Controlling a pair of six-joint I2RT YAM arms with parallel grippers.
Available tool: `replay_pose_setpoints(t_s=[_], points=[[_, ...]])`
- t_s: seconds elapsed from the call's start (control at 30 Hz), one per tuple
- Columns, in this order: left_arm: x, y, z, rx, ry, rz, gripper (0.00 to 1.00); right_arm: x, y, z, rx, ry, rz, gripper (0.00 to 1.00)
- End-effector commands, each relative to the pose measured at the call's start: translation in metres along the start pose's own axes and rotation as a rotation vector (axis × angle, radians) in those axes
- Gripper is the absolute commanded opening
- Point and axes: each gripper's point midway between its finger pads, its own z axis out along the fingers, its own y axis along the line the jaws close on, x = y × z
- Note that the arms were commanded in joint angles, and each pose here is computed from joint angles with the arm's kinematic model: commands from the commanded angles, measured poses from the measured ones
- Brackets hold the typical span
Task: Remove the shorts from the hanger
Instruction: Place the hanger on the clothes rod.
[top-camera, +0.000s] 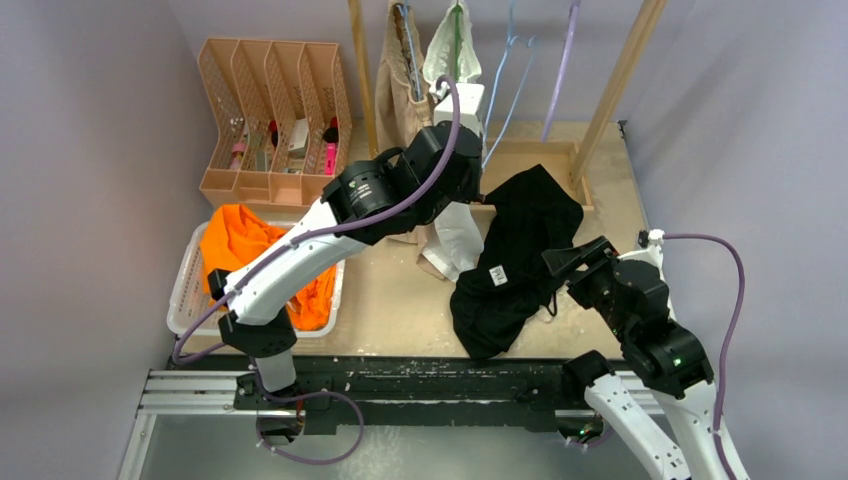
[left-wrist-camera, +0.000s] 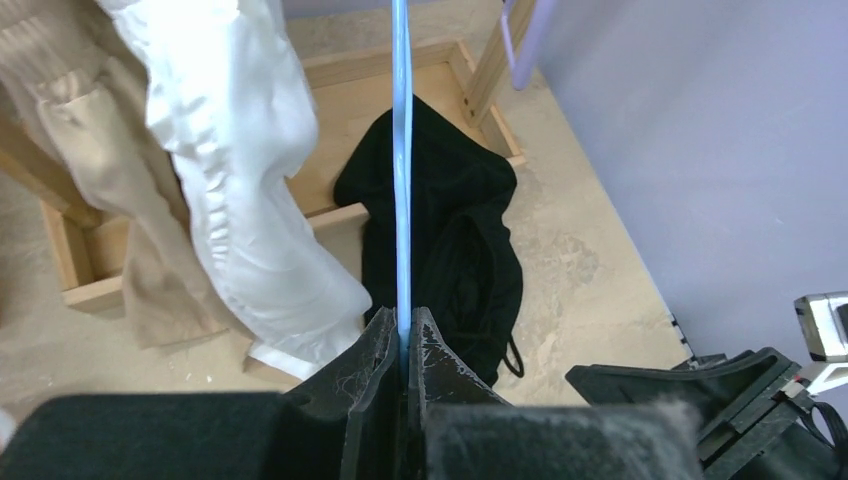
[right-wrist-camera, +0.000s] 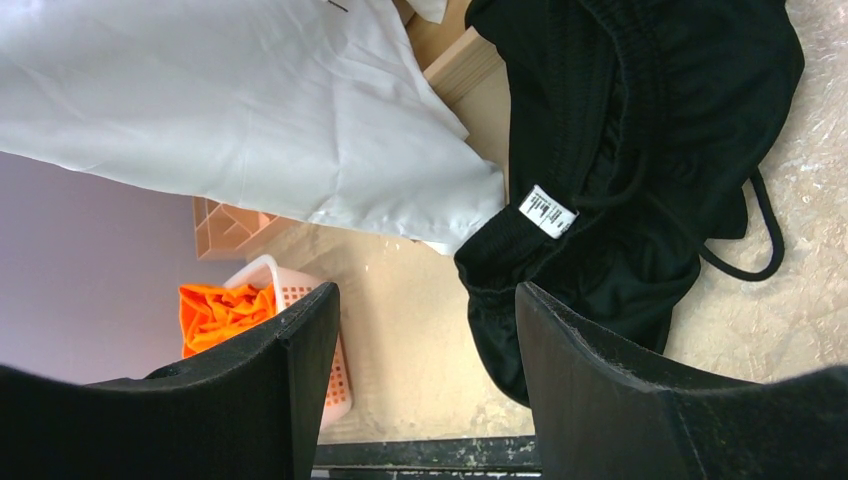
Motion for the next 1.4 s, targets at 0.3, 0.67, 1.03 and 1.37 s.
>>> replay_pose_setpoints(t_s=[0.3,0.67,1.03,1.37], points=[[-0.048,0.005,0.035,-0.038,-0.164,-0.107,0.00,0.006,0.000,0.010,-0.020,0.007,0.007,0.70],[-0.066,-0.009,0.053,0.044,-0.195,-0.167,0.00,0.007,0.001,0.013,-0.021,0.013,-0.016,0.70],[-0.062,-0.018,0.086,0.092,-0.185,-0.235,0.00,0.012,-0.005,0.014,-0.011,0.022,-0.017,0.70],[-0.043,-0.032,0.094,0.159,-0.112,-0.223,0.00,0.010,-0.006,0.012,-0.010,0.011,-0.015,0.70]])
